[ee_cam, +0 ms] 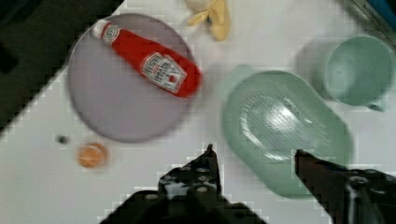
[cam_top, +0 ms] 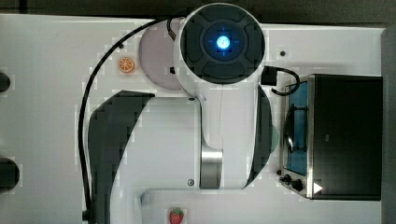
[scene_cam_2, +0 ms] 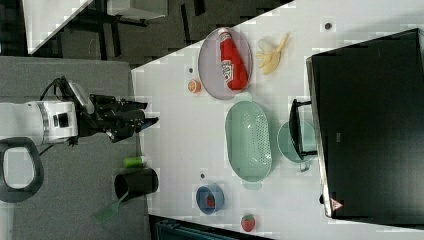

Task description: Drag strainer right to left.

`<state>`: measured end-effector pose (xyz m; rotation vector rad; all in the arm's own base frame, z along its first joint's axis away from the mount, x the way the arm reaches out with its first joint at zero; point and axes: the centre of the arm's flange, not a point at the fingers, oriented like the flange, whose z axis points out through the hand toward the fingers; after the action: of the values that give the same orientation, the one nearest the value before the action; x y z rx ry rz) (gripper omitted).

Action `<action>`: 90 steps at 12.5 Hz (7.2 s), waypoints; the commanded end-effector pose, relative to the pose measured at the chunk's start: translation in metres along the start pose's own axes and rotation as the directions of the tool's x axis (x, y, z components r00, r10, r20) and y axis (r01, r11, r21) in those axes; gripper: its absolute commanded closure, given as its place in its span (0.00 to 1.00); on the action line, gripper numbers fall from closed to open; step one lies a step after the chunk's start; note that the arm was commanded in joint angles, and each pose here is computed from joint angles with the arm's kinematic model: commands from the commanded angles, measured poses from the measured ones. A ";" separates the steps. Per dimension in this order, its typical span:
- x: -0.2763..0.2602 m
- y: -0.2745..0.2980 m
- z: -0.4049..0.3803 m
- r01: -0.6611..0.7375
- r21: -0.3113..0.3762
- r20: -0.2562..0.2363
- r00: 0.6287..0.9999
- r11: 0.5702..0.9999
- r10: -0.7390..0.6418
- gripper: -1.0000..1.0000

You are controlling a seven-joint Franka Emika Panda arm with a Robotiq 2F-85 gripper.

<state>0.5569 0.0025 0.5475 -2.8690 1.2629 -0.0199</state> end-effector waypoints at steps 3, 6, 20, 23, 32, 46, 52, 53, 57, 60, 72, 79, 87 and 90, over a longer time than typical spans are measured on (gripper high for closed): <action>-0.092 0.152 -0.080 -0.056 0.012 -0.021 0.998 0.998 0.057 0.00; -0.083 0.139 -0.056 -0.053 -0.013 -0.003 0.999 0.998 0.053 0.00; -0.022 0.049 0.241 -0.473 -0.115 -0.007 0.880 0.873 0.476 0.00; -0.036 0.053 0.304 -0.565 -0.120 -0.018 0.823 0.816 0.567 0.00; -0.070 0.044 0.400 -0.590 -0.080 -0.014 0.807 0.804 0.591 0.00; -0.168 -0.029 0.401 -0.634 -0.063 -0.001 0.773 0.771 0.635 0.00; -0.211 -0.073 0.406 -0.632 -0.059 0.047 0.771 0.772 0.635 0.00; -0.217 -0.080 0.406 -0.627 -0.057 0.054 0.776 0.777 0.629 0.00; -0.246 -0.103 0.401 -0.618 -0.080 0.060 0.781 0.782 0.622 0.00; -0.267 -0.119 0.399 -0.628 -0.078 0.061 0.772 0.774 0.633 0.00; -0.336 -0.184 0.405 -0.647 -0.064 0.080 0.755 0.760 0.650 0.00; -0.364 -0.206 0.405 -0.628 -0.052 0.096 0.770 0.776 0.630 0.00; -0.368 -0.217 0.391 -0.646 -0.040 0.097 0.757 0.763 0.646 0.00; -0.342 -0.213 0.344 -0.515 -0.060 0.051 0.854 0.855 0.518 0.00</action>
<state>0.4746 0.3971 0.1497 -2.4379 2.1156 0.1129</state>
